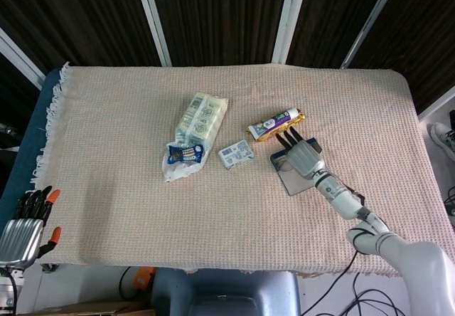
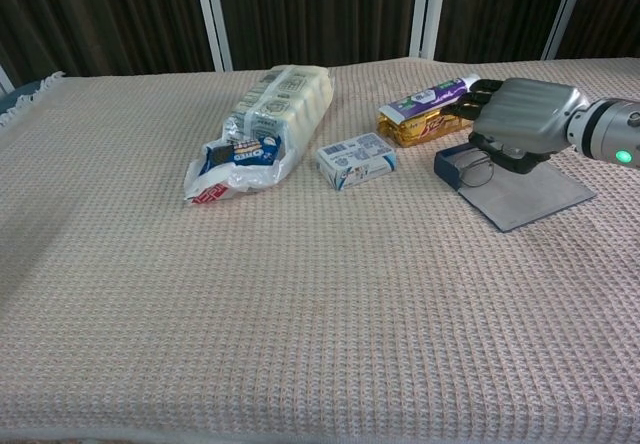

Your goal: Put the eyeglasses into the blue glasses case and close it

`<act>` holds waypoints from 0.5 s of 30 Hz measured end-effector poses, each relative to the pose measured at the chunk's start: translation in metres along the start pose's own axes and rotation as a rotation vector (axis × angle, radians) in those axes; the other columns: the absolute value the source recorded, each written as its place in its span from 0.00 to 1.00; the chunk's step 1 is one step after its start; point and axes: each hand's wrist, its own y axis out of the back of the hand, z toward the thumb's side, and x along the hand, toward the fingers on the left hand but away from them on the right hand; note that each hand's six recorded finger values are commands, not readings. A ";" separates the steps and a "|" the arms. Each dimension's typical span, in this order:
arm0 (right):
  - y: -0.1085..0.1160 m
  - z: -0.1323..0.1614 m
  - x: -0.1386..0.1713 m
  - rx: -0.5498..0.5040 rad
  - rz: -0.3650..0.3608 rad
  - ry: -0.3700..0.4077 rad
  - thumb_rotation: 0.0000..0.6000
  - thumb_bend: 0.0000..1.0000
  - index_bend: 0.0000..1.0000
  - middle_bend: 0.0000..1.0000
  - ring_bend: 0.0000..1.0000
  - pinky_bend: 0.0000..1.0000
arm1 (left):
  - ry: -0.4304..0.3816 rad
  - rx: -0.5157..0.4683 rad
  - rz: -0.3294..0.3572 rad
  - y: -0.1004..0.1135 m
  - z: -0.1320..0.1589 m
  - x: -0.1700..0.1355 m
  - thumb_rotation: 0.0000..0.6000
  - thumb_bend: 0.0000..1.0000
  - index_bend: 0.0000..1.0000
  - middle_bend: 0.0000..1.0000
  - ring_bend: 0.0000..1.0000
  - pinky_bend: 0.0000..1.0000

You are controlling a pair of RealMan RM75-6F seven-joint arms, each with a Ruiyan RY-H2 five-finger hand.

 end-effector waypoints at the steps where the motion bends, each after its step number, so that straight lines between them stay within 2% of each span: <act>1: 0.000 0.000 -0.001 -0.001 0.002 -0.004 1.00 0.70 0.63 0.07 0.00 0.00 | 0.000 0.000 0.000 0.000 0.000 0.000 1.00 0.41 0.00 0.00 0.00 0.06; 10: 0.005 0.003 -0.007 -0.019 -0.001 -0.010 1.00 0.54 0.57 0.07 0.00 0.00 | 0.007 0.000 -0.004 0.000 -0.001 0.001 1.00 0.41 0.00 0.00 0.00 0.06; 13: 0.008 0.002 -0.006 -0.036 -0.020 -0.018 1.00 0.43 0.55 0.07 0.00 0.00 | 0.007 -0.001 -0.002 0.001 -0.001 0.000 1.00 0.41 0.00 0.00 0.00 0.06; 15: 0.012 0.000 -0.003 -0.054 -0.040 -0.027 1.00 0.33 0.52 0.07 0.00 0.00 | 0.006 -0.003 0.000 0.001 -0.001 0.000 1.00 0.41 0.00 0.00 0.00 0.06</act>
